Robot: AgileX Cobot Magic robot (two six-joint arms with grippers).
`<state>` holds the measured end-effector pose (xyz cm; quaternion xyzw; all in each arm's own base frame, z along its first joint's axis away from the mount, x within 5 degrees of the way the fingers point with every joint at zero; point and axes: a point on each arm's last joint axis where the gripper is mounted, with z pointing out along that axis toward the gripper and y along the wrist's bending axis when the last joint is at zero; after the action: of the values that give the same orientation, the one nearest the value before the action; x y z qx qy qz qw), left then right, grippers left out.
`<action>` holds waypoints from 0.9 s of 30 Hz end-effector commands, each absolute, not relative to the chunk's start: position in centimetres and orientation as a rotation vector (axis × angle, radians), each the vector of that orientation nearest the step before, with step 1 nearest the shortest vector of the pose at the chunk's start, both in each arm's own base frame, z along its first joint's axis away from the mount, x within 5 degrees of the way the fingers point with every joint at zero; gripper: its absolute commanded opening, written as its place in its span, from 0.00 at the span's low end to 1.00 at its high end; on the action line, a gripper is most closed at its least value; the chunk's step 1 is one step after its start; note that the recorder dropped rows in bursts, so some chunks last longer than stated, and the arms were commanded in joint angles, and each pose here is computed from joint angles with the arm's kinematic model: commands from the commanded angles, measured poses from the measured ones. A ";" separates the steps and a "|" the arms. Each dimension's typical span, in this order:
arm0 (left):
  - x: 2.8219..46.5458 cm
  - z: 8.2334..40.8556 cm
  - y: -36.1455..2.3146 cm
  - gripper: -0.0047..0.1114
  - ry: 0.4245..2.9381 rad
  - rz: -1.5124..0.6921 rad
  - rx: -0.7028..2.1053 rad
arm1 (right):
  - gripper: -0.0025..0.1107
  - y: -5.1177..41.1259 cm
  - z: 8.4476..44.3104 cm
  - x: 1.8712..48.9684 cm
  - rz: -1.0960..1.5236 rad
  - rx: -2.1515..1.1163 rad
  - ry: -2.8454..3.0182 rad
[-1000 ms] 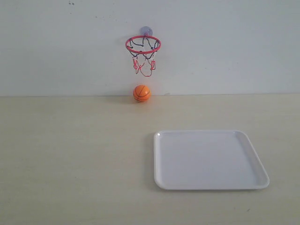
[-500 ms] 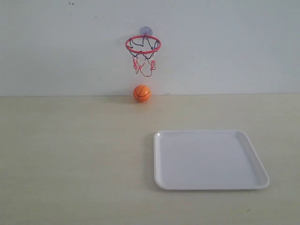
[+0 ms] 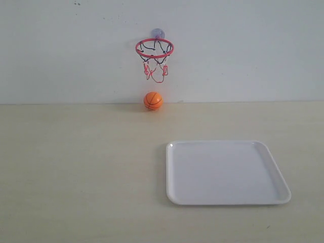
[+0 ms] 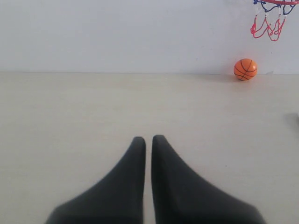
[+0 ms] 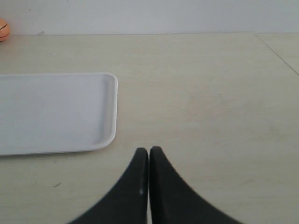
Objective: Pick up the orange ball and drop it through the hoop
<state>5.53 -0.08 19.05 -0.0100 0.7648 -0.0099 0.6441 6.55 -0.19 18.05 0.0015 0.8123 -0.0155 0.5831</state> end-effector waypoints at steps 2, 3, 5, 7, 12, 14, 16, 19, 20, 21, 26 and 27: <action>5.5 19.0 -0.1 0.08 1.737 -0.025 -0.028 | 0.02 0.1 18.2 5.9 0.002 -0.026 1.857; 5.5 19.0 -0.1 0.08 1.737 -0.025 -0.028 | 0.02 0.2 18.2 5.7 0.014 -0.042 1.842; 5.5 19.0 -0.1 0.08 1.737 -0.025 -0.028 | 0.02 0.4 18.2 5.3 0.048 -0.083 1.822; 5.5 19.0 -0.1 0.08 1.739 -0.026 -0.028 | 0.02 0.6 18.3 5.3 0.076 -0.114 1.817; 5.5 19.0 -0.1 0.08 1.737 -0.026 -0.028 | 0.02 1.0 18.2 5.3 0.119 -0.175 1.819; 5.5 19.0 -0.1 0.08 1.737 -0.026 -0.028 | 0.02 1.0 18.2 5.3 0.119 -0.175 1.819; 5.5 19.0 -0.1 0.08 1.737 -0.026 -0.028 | 0.02 1.0 18.2 5.3 0.119 -0.175 1.819; 5.5 19.0 -0.1 0.08 1.737 -0.026 -0.028 | 0.02 1.0 18.2 5.3 0.116 -0.170 1.820; 5.5 19.0 -0.1 0.08 1.737 -0.026 -0.028 | 0.02 1.0 18.2 5.3 0.116 -0.170 1.820; 5.5 19.0 -0.1 0.08 1.737 -0.026 -0.028 | 0.02 1.0 18.2 5.3 0.116 -0.170 1.820; 5.5 19.0 -0.1 0.08 1.737 -0.026 -0.028 | 0.02 1.0 18.2 5.3 0.116 -0.170 1.820; 5.5 19.0 -0.1 0.08 1.737 -0.026 -0.028 | 0.02 1.0 18.2 5.3 0.116 -0.170 1.820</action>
<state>5.53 -0.08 19.05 -0.0100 0.7648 -0.0099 0.6441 5.29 0.96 18.14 -0.0725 0.7908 0.0516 0.6055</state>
